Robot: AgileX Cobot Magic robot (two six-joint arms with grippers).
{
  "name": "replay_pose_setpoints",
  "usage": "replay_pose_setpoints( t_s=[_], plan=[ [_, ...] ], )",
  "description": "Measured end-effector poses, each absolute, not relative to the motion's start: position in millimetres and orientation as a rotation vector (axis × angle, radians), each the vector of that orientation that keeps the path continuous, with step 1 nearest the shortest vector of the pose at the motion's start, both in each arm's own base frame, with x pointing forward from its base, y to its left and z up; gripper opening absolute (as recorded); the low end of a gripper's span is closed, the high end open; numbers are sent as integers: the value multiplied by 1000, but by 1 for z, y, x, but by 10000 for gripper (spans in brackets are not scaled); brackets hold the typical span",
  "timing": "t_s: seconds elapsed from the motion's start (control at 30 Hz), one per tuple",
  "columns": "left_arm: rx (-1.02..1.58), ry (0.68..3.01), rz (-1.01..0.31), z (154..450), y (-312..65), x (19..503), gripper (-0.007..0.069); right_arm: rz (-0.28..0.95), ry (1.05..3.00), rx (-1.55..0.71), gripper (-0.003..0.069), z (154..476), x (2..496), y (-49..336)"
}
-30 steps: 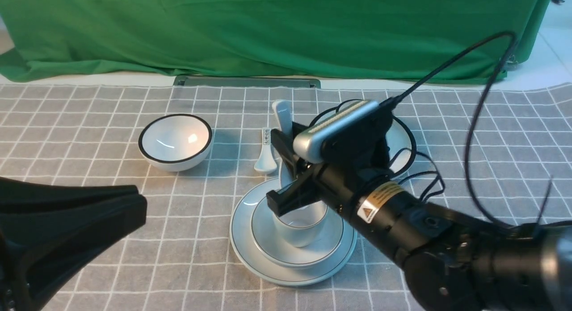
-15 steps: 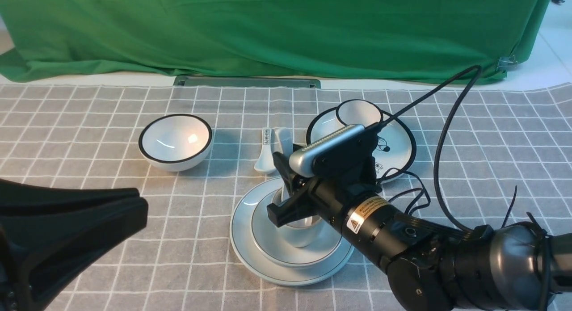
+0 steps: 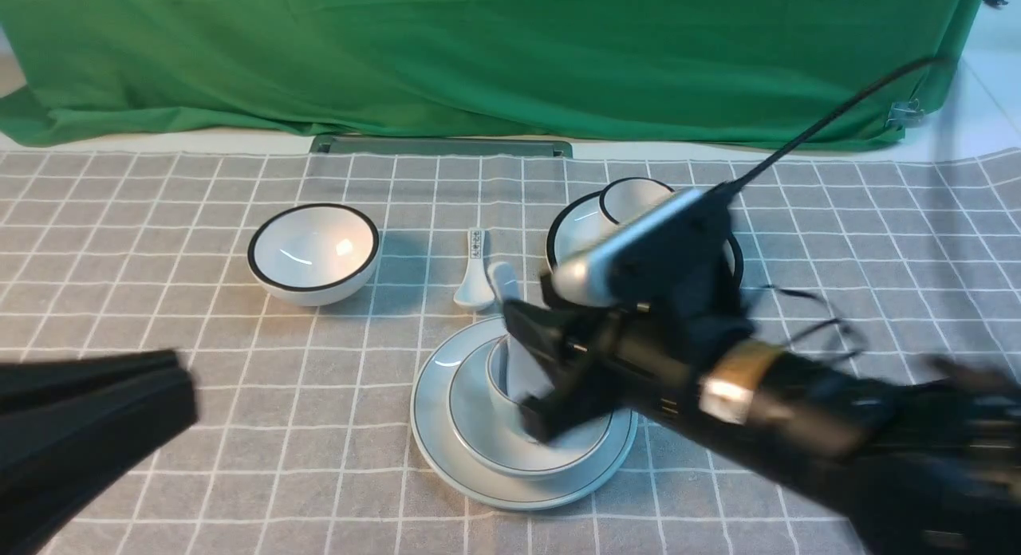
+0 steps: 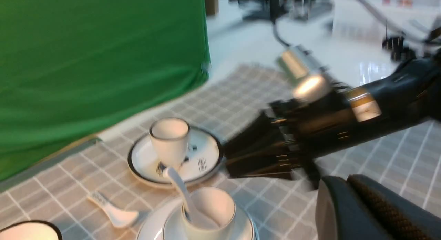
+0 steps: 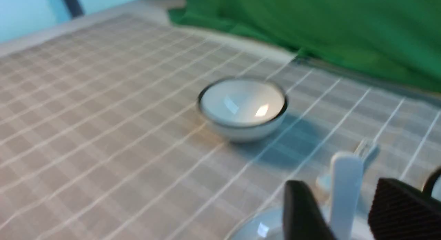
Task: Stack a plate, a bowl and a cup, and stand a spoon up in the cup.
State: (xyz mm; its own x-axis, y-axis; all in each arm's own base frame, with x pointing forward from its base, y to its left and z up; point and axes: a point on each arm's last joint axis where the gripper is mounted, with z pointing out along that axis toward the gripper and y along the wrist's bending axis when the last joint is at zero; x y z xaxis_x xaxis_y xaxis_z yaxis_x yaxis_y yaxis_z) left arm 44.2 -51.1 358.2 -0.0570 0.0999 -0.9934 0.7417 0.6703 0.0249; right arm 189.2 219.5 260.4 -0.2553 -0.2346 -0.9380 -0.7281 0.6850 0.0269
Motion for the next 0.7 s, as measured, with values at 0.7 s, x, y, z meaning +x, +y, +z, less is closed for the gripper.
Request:
replay_pose_setpoints(
  t_s=[0.7],
  plan=[
    [638,1575,-586,212,-47,48,11,657,1872,-811,59,293,111,139]
  ],
)
